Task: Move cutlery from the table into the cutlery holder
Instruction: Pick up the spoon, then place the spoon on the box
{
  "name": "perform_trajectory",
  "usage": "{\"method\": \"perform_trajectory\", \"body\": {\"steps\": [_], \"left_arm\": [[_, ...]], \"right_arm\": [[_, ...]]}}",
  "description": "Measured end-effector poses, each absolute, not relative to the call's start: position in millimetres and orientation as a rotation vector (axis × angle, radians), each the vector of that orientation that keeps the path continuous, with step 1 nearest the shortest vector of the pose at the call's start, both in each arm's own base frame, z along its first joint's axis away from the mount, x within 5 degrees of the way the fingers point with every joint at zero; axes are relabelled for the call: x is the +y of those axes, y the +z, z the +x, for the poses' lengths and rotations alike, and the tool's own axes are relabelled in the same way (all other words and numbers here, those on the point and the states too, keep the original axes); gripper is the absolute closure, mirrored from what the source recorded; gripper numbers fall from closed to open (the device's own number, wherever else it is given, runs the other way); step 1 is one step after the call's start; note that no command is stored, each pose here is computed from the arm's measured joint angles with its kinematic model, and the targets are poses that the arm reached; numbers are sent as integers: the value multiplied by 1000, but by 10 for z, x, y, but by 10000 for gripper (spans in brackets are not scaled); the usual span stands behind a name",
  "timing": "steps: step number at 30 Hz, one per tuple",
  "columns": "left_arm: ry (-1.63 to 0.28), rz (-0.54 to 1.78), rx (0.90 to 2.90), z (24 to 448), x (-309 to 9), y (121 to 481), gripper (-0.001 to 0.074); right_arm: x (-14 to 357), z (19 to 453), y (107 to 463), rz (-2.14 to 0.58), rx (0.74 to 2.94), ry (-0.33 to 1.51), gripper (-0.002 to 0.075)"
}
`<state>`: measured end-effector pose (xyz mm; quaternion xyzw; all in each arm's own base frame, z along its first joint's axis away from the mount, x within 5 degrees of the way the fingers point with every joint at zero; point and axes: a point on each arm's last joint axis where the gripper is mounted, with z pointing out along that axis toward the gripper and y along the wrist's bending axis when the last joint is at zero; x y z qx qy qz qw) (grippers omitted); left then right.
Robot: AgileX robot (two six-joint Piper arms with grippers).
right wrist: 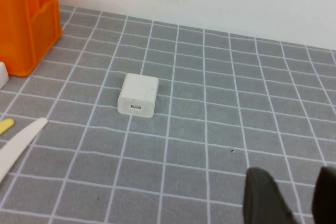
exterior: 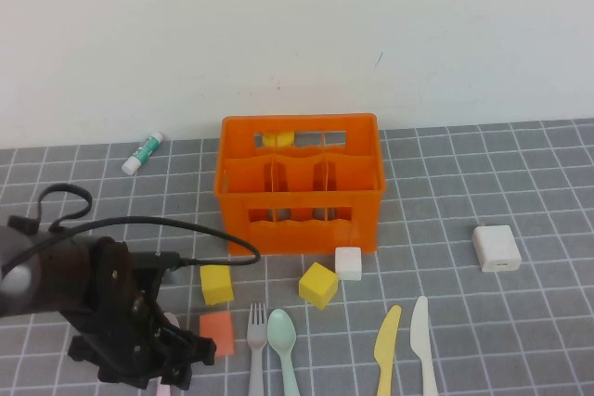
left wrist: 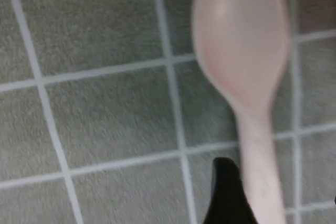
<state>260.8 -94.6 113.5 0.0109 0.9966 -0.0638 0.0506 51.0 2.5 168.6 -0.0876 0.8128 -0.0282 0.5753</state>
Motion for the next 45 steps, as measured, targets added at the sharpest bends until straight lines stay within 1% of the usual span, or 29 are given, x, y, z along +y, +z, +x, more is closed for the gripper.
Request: {"method": "perform_trajectory", "body": {"steps": [5, 11, 15, 18, 20, 21, 24, 26, 29, 31, 37, 42, 45], "left_arm": [[-182, 12, 3019, 2662, -926, 1015, 365], [-184, -17, 2999, 2702, -933, 973, 400], [-177, -15, 3008, 2709, -933, 954, 457], [-176, -20, 3011, 2707, -929, 953, 540], [-172, -22, 3013, 2708, -920, 953, 619], [-173, -25, 3010, 2708, -918, 967, 636], [-187, -33, 2992, 2705, -916, 1041, 636], [-205, -32, 2946, 2684, -909, 1176, 636], [-236, -28, 2834, 2601, -875, 1415, 636], [-261, -16, 2704, 2505, -835, 1611, 636], [-348, -29, 2157, 2286, -703, 2126, 636], [-371, 79, 1715, 2369, -737, 2489, 636], [-396, 164, 1523, 2440, -816, 2550, 636]], "right_arm": [[25, 510, 1686, -205, 1904, -66, 510], [25, 510, 1686, -205, 1904, -66, 510], [25, 510, 1686, -205, 1904, -66, 510], [25, 510, 1686, -205, 1904, -66, 510], [25, 510, 1686, -205, 1904, -66, 510], [25, 510, 1686, -205, 1904, -66, 510], [25, 510, 1686, -205, 1904, -66, 510], [25, 510, 1686, -205, 1904, -66, 510], [25, 510, 1686, -205, 1904, -66, 510], [25, 510, 1686, -205, 1904, -66, 510], [25, 510, 1686, -205, 1904, -66, 510], [25, 510, 1686, -205, 1904, -66, 510], [25, 510, 1686, -205, 1904, -66, 510]]}}
